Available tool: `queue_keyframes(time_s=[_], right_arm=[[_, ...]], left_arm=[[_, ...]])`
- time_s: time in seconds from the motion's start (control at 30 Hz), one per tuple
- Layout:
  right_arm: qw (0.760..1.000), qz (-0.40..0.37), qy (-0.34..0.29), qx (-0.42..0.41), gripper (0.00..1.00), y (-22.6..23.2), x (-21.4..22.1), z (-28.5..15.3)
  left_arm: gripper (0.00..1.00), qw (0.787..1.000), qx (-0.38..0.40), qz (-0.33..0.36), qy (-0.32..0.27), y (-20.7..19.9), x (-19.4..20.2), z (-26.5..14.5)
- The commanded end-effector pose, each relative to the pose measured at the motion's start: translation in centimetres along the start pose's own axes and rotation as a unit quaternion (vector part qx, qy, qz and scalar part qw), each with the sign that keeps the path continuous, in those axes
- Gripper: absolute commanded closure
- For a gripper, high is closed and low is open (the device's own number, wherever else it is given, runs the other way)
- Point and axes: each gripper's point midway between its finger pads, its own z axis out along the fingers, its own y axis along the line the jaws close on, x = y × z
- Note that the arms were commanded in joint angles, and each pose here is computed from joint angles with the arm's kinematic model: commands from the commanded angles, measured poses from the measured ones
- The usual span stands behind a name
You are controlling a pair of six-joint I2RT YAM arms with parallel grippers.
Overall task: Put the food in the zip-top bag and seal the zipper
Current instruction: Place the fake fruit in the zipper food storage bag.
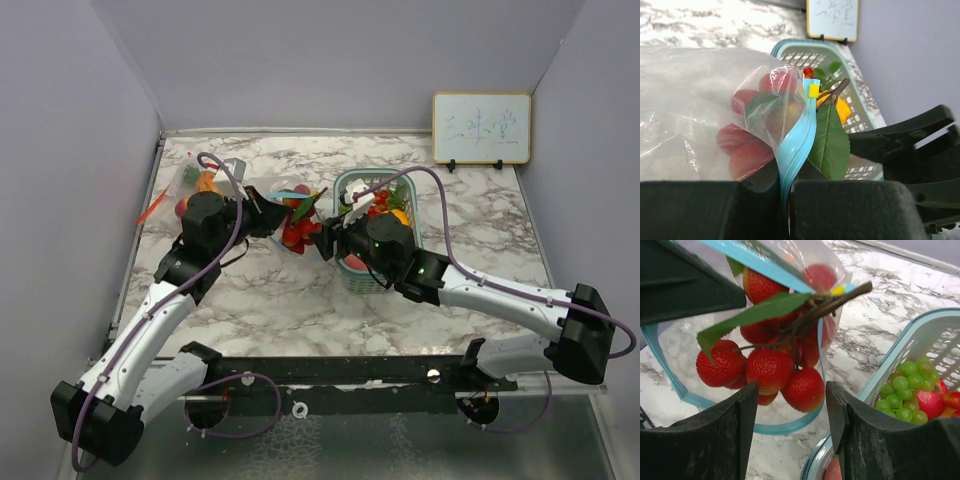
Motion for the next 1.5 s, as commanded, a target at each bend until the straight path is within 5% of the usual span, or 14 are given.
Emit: queue_keyframes(time_s=[0.0,0.4,0.77,1.1,1.27,1.47], right_arm=[[1.000,0.019,-0.018,-0.004,0.45,0.1,-1.3,-0.7],[0.996,0.066,-0.063,0.023,0.55,-1.9,-2.5,-0.4],[0.996,0.072,-0.056,-0.015,0.56,-0.4,-1.2,2.4],[0.994,0.080,-0.060,0.037,0.57,-2.7,0.7,3.6],[0.994,0.083,-0.066,0.015,0.70,-2.4,0.7,4.4],[0.995,0.068,-0.073,-0.010,0.99,-1.6,-0.9,3.8]], left_arm=[[1.00,0.999,0.035,0.009,-0.033,-2.8,-2.8,-1.3],[1.00,0.998,0.045,0.010,-0.043,-3.7,-3.5,-2.2],[1.00,0.998,0.053,0.007,-0.045,-4.2,-3.8,-2.5],[1.00,0.996,0.065,0.005,-0.054,-5.1,-4.5,-3.0],[1.00,0.996,0.072,0.003,-0.059,-5.6,-4.8,-3.5],[1.00,0.997,0.052,0.011,-0.061,-4.6,-4.6,-3.6]])
